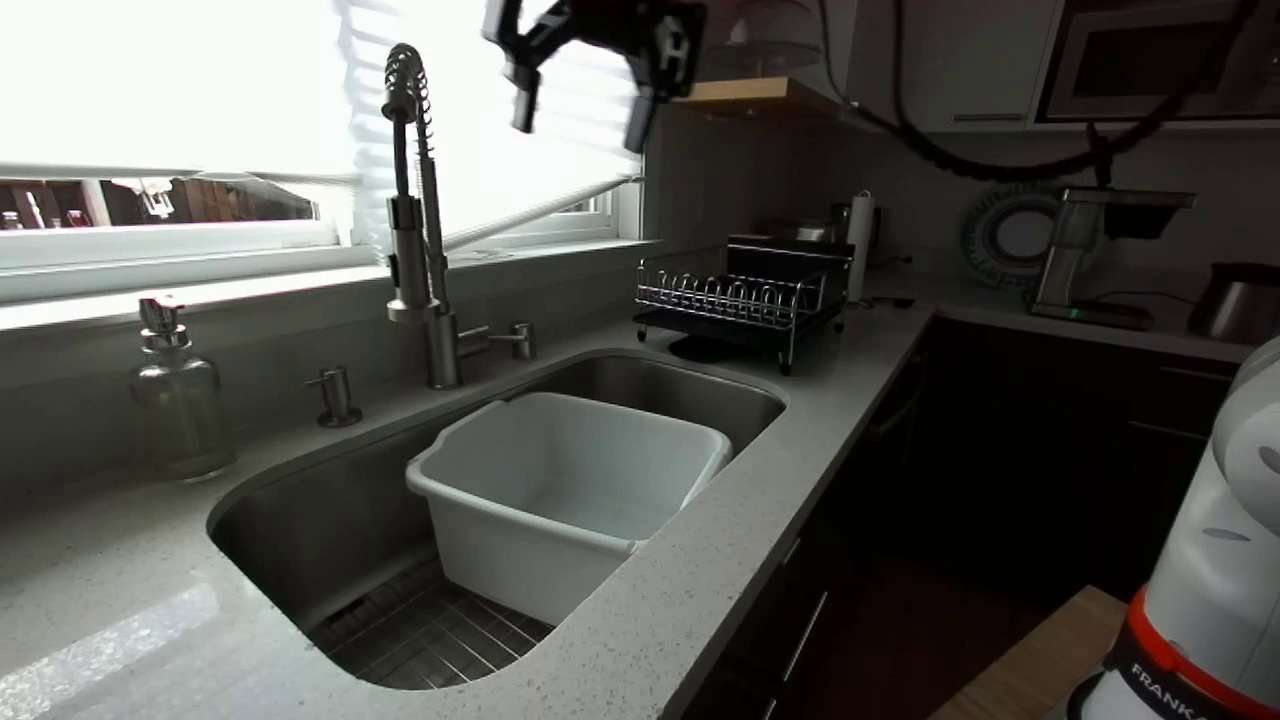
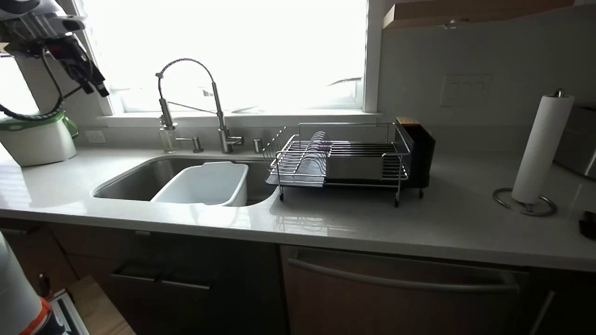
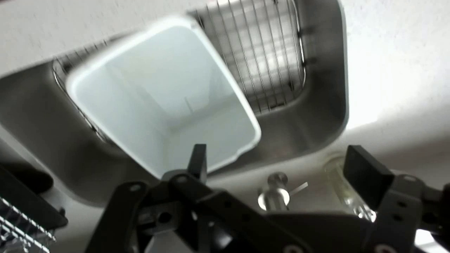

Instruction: Push the faucet to the right

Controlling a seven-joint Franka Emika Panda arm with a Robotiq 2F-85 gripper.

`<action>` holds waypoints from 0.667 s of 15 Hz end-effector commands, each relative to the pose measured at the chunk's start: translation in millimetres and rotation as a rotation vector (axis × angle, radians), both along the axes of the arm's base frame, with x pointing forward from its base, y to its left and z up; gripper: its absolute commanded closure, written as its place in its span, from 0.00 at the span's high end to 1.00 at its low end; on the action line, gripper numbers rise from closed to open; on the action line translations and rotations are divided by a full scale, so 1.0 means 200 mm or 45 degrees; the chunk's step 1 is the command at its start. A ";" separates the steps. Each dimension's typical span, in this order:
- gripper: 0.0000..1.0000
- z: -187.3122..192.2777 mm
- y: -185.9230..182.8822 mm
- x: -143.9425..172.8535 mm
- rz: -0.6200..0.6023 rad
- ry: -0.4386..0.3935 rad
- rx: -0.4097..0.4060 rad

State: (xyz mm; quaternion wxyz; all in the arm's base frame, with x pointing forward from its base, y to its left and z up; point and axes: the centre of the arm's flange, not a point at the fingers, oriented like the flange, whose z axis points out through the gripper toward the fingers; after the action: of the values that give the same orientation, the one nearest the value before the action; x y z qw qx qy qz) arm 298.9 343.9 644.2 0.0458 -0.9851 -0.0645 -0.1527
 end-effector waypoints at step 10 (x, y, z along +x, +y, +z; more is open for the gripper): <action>1.00 -0.03 0.22 0.25 -0.054 -0.152 0.015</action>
State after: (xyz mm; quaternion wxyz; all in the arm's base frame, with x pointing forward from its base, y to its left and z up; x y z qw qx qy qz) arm 334.3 366.6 644.7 0.0660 -0.9726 -0.0784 -0.2084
